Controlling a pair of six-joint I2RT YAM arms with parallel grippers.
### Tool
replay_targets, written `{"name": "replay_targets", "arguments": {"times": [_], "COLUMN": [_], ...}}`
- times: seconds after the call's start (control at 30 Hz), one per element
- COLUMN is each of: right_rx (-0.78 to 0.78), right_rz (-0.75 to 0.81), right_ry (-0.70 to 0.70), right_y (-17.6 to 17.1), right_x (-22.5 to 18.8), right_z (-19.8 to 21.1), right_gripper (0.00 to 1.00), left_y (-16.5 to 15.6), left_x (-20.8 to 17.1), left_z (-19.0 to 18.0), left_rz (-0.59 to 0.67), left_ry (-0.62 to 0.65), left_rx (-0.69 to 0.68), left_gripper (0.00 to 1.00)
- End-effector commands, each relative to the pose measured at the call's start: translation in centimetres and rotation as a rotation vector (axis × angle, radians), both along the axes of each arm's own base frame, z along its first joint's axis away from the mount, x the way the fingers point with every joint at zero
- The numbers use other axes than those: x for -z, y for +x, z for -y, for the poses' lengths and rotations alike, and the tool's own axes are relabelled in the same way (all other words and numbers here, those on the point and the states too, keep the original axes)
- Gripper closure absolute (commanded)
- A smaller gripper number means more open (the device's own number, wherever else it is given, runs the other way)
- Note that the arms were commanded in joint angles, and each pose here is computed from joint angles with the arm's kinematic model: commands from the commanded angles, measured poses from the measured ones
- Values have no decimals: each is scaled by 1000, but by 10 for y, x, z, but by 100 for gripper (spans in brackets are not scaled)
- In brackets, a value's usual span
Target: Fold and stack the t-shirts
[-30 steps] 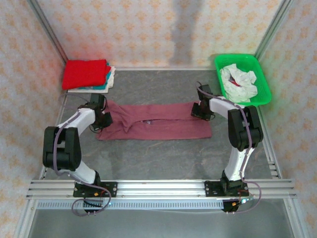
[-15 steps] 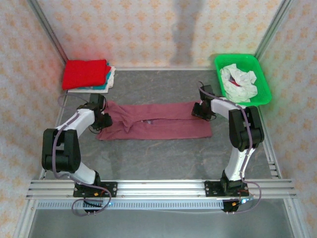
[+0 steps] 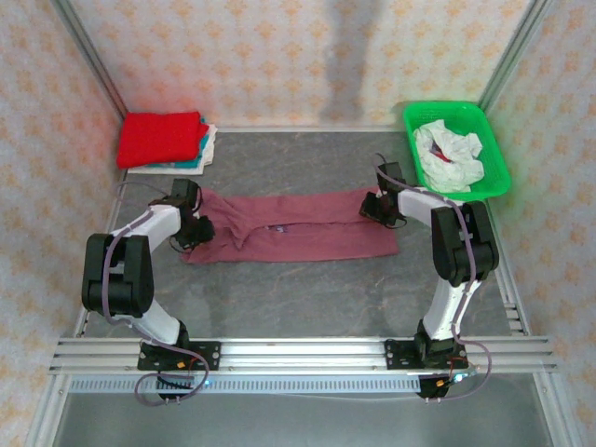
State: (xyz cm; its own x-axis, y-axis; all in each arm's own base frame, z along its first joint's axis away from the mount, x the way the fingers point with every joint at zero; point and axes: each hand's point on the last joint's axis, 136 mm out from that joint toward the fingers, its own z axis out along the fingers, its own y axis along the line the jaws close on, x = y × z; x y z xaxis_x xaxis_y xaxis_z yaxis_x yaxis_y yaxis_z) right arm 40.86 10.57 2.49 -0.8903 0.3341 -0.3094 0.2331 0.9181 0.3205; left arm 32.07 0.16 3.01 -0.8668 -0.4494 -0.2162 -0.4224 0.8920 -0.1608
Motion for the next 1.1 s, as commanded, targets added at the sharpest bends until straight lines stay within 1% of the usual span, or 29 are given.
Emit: {"name": "replay_targets", "arguments": {"times": [0.0, 0.1, 0.17, 0.23, 0.3, 0.33, 0.5, 0.67, 0.87, 0.97, 1.03, 1.07], "right_rx": [9, 11, 11, 11, 11, 11, 14, 18, 20, 22, 20, 20], "right_rz": [-90, -92, -97, -105, -101, -99, -95, -93, -94, -95, -94, -94], "right_ry": [-9, -5, -2, -2, 0, 1, -6, -12, -7, -8, -6, -7], "right_y": [-23, -24, -25, -26, -26, -26, -27, -28, -28, -28, -28, -28], "right_x": [24, 25, 28, 31, 30, 30, 30, 29, 31, 31, 31, 31], "right_z": [3, 3, 3, 3, 3, 2, 4, 6, 6, 6, 6, 6], "right_gripper": [68, 68, 68, 68, 68, 68, 68, 68, 68, 68, 68, 68], "left_y": [0, -2, -2, -2, -2, -2, 1, 3, -2, -8, -11, -11], "left_x": [8, 10, 11, 11, 11, 10, -2, -26, -51, -52, -46, -40], "left_z": [-2, -3, -5, -6, -7, -9, -14, -15, -15, -15, -12, -11], "left_rz": [-13, -18, -17, -18, -20, -18, 7, 61, 105, 103, 85, 66], "left_ry": [-7, 0, 9, 17, 25, 36, 61, 68, 65, 71, 54, 46], "left_rx": [-12, -14, -14, -16, -15, -17, -22, -34, -42, -45, -41, -38], "left_gripper": [84, 84, 90, 91, 99, 100, 100, 100, 100, 100, 100, 90]}}
